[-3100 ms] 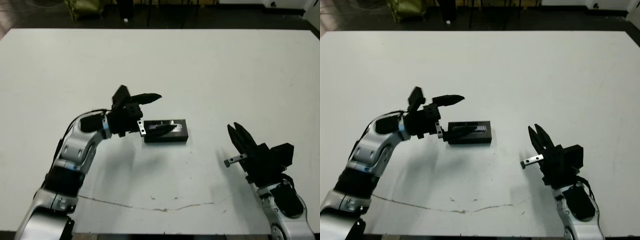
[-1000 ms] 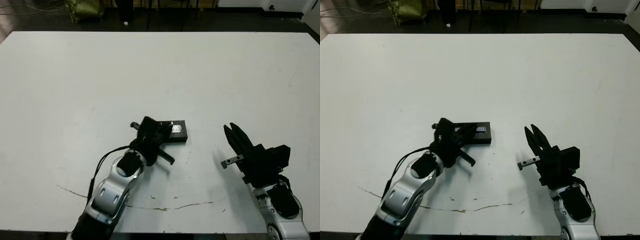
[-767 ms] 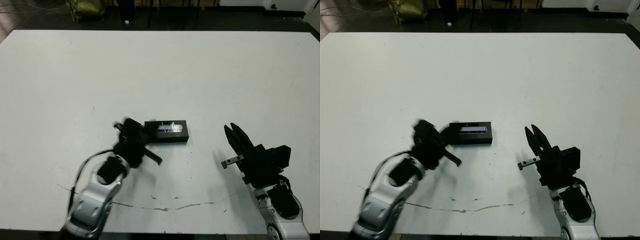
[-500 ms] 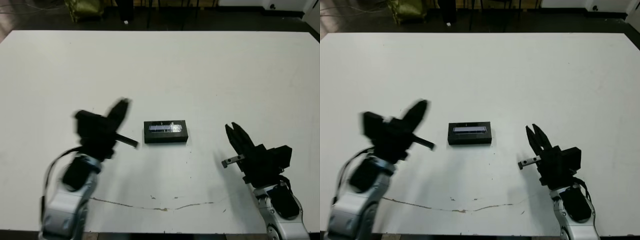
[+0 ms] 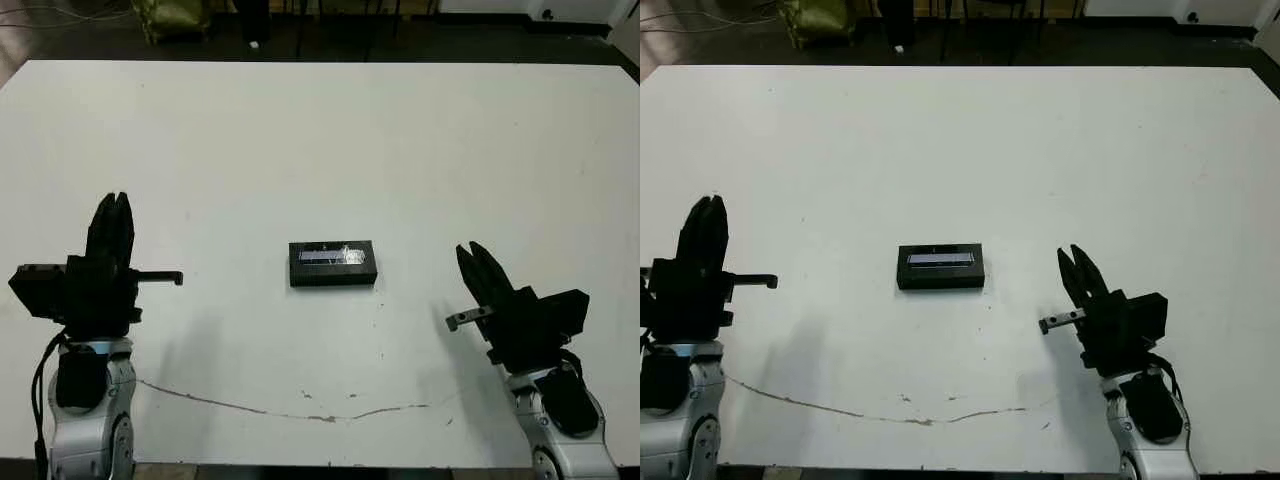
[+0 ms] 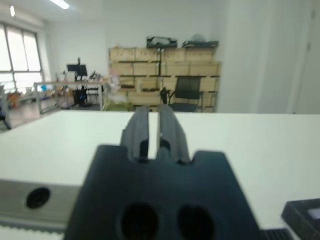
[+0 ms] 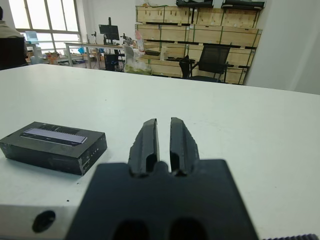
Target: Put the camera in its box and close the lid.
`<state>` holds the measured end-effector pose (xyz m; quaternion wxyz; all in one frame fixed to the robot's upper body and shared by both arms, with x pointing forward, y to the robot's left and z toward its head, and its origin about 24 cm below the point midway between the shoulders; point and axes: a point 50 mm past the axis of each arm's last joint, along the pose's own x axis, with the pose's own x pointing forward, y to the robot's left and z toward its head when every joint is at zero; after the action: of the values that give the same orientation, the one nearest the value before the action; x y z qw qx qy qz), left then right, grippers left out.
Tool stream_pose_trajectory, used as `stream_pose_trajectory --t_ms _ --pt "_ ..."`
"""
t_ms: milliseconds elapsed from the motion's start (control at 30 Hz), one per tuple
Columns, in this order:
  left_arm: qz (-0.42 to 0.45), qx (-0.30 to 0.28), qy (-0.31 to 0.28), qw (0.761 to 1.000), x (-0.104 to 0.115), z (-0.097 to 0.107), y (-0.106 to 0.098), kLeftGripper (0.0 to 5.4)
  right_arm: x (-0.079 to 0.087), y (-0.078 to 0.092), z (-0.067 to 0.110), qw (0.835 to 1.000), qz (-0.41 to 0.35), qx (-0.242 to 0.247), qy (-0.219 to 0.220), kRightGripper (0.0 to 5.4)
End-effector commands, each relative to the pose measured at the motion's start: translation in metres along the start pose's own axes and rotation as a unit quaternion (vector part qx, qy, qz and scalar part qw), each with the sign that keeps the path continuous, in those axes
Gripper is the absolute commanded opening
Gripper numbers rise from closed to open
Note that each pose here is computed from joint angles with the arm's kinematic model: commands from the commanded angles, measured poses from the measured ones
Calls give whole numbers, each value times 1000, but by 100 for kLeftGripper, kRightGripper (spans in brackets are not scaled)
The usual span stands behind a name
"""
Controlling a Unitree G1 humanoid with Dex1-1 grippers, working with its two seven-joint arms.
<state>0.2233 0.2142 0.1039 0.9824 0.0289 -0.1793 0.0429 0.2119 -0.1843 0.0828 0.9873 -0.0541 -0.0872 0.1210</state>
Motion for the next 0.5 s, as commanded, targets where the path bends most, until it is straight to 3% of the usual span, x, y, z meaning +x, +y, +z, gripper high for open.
stream_pose_trajectory --t_ms 33,500 --pt "2 -1 21 1000 -2 -9 0 3 0 -3 -2 1000 -16 0 -1 0" --pt "-9 -14 26 1000 -2 -8 -4 3 14 -14 19 995 -72 -21 -68 0"
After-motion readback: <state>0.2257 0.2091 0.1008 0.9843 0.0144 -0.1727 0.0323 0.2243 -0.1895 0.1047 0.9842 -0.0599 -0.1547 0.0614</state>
